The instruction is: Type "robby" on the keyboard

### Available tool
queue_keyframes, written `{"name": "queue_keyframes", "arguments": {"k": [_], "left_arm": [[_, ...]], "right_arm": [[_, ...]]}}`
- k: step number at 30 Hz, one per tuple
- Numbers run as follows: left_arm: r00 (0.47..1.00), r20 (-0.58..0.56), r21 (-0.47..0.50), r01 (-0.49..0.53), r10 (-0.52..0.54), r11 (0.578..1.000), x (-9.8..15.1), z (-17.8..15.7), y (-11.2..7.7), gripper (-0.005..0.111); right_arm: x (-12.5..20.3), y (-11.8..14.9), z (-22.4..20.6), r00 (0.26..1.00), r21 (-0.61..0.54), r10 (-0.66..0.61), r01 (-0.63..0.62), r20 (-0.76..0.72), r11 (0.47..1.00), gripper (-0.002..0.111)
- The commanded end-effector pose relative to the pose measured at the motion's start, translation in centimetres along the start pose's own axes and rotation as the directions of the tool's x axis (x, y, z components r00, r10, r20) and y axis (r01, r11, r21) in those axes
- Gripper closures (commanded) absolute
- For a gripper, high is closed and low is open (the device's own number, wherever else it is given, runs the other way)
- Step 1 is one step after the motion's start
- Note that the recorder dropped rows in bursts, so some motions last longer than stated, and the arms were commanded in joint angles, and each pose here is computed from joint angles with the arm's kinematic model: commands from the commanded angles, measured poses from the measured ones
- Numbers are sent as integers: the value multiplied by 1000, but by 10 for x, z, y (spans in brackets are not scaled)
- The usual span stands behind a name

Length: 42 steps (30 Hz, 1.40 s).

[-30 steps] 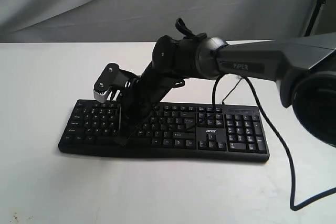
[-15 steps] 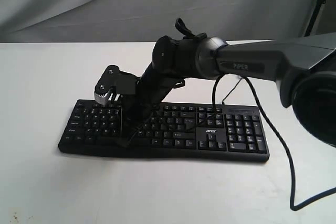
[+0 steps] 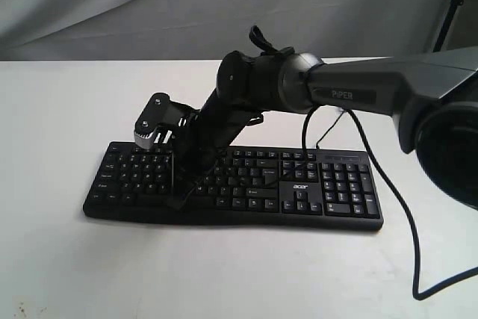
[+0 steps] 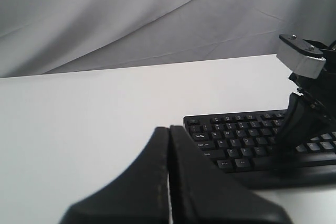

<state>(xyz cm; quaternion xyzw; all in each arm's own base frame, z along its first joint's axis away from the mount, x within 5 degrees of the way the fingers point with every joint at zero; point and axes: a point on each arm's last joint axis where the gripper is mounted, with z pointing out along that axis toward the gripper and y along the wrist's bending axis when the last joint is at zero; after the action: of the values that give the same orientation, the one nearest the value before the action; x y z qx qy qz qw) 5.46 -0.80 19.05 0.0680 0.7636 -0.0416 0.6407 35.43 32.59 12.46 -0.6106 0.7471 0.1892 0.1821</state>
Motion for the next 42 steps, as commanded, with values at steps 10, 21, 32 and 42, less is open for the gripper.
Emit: {"name": "queue_keyframes", "arguments": {"k": [10,21,32,42], "left_arm": [[1000,5,5,-3,3,1000,1,0,0,107],[1000,5,5,-3,3,1000,1,0,0,107],[1000,5,5,-3,3,1000,1,0,0,107],[1000,5,5,-3,3,1000,1,0,0,107]], "right_arm": [[5,1,4,1000,9,-1,1,-12,1000,108],[5,1,4,1000,11,-3,3,-11,1000,108],[-10,2,-19,999,47,-23,21,37,999,108],[-2,0,-4,1000,33,-5,4,17,999,108]]}}
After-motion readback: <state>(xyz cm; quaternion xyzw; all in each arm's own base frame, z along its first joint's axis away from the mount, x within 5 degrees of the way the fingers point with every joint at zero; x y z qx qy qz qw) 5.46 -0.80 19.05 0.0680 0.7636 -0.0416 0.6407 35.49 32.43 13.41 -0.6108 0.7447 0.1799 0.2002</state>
